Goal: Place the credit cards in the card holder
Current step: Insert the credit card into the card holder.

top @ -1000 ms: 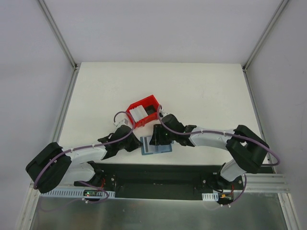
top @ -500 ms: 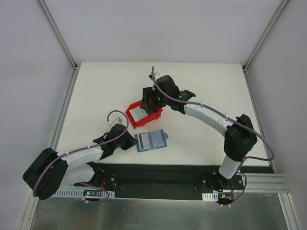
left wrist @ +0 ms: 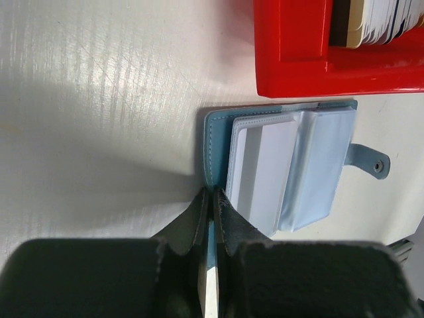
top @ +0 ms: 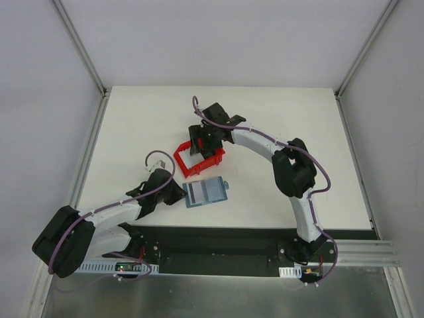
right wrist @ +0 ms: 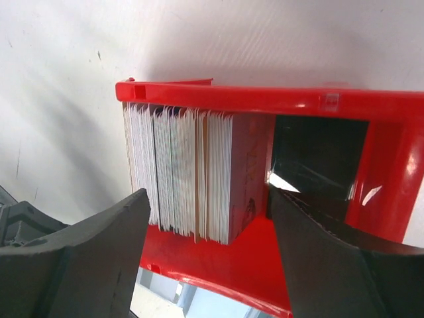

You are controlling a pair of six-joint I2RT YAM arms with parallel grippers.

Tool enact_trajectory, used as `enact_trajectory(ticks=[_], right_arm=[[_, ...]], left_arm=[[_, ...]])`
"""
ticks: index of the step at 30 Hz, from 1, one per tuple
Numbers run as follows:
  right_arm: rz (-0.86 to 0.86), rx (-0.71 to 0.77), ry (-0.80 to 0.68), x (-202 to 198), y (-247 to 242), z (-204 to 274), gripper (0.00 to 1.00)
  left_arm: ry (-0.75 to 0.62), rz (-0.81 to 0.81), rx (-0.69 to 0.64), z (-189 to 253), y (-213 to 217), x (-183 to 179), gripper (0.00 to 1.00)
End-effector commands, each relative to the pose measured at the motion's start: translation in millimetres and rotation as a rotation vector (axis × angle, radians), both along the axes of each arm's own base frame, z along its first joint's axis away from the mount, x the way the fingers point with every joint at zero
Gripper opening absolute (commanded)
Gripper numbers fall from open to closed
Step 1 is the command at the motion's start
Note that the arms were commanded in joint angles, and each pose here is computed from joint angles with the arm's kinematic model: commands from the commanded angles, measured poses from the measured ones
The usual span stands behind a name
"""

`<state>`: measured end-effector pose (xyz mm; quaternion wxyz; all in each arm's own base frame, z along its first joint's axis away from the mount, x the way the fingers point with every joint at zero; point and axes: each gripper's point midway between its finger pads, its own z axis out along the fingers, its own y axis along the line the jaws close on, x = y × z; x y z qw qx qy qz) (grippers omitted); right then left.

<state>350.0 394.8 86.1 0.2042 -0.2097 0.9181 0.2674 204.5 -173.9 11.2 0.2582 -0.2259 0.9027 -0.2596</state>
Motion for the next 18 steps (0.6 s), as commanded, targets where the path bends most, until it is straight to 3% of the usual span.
enact_trajectory(ticks=[1, 18], right_arm=[[0.042, 0.037, 0.006, 5.4, 9.2, 13.4, 0.76], [0.101, 0.108, 0.095, -4.0, 22.4, 5.2, 0.76]], left_arm=[[0.093, -0.011, 0.131, -28.4, 25.6, -17.8, 0.00], [0.117, -0.036, 0.112, -30.9, 20.0, -14.3, 0.00]])
